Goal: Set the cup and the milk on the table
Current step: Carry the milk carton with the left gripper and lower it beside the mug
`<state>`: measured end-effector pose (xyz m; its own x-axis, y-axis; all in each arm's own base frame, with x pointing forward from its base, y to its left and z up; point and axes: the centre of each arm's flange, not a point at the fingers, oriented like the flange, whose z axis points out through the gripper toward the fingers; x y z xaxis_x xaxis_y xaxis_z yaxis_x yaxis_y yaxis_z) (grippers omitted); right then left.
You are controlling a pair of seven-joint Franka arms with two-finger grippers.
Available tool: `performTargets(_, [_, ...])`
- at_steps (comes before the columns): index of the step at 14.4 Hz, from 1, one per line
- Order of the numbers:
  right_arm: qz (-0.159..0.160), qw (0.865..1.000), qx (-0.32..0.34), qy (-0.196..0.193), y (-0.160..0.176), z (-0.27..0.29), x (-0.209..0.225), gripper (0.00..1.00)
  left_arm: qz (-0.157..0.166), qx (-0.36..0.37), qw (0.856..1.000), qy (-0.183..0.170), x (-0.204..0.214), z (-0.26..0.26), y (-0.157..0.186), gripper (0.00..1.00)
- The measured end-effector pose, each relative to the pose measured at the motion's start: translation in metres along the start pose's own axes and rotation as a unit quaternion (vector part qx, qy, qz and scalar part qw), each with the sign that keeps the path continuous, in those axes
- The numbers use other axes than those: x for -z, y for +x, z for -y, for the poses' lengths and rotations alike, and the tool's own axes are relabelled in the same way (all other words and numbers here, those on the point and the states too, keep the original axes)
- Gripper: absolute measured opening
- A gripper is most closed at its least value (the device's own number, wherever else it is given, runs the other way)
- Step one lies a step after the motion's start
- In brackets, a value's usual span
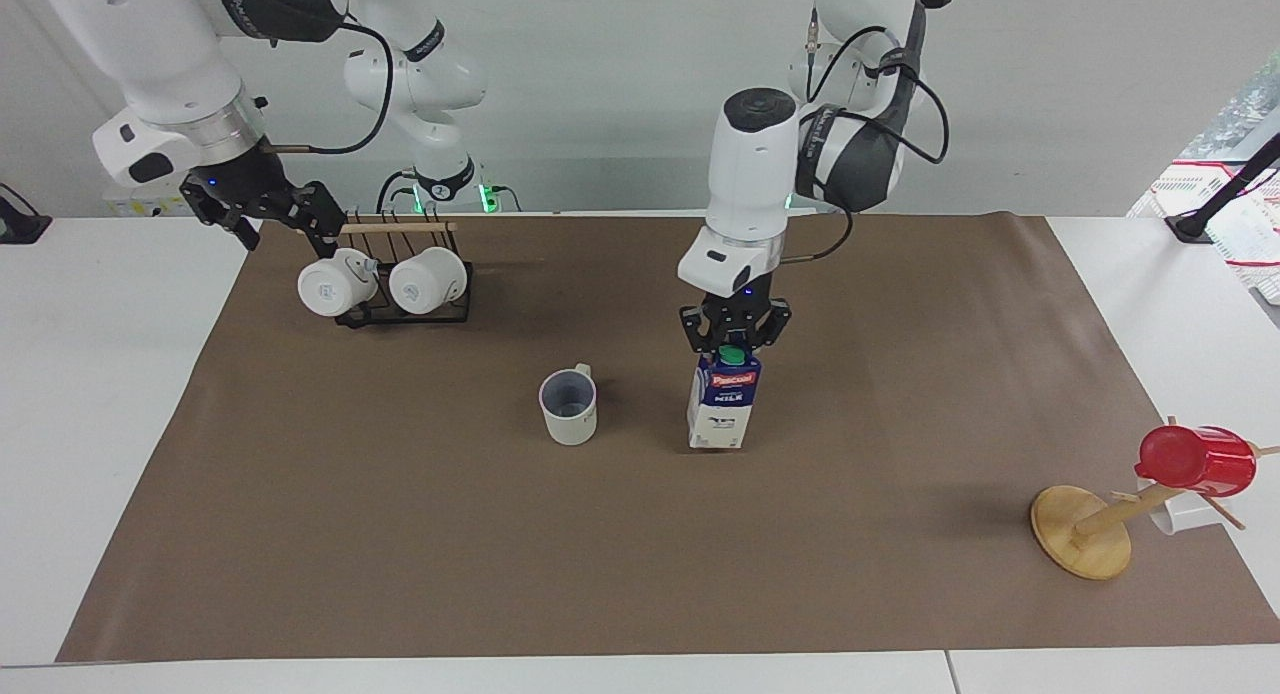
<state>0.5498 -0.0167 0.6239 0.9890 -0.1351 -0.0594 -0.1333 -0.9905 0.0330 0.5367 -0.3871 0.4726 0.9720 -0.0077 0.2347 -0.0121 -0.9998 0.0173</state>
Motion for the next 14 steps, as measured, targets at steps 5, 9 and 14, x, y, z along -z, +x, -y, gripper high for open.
performTargets(5, [0.007, 1.0, 0.006, 0.0, -0.001, 0.002, -0.005, 1.0, 0.012, -0.025, 1.0, 0.0, -0.006, -0.042, -0.018, 0.41])
performTargets(9, [0.011, 1.0, 0.003, -0.001, 0.0, -0.001, -0.008, 1.0, 0.024, -0.036, 0.999, 0.006, -0.011, -0.059, -0.025, 0.41])
performTargets(14, [0.011, 1.0, 0.005, -0.001, -0.001, 0.001, -0.008, 1.0, 0.042, -0.007, 0.999, 0.025, -0.013, -0.058, -0.031, 0.41])
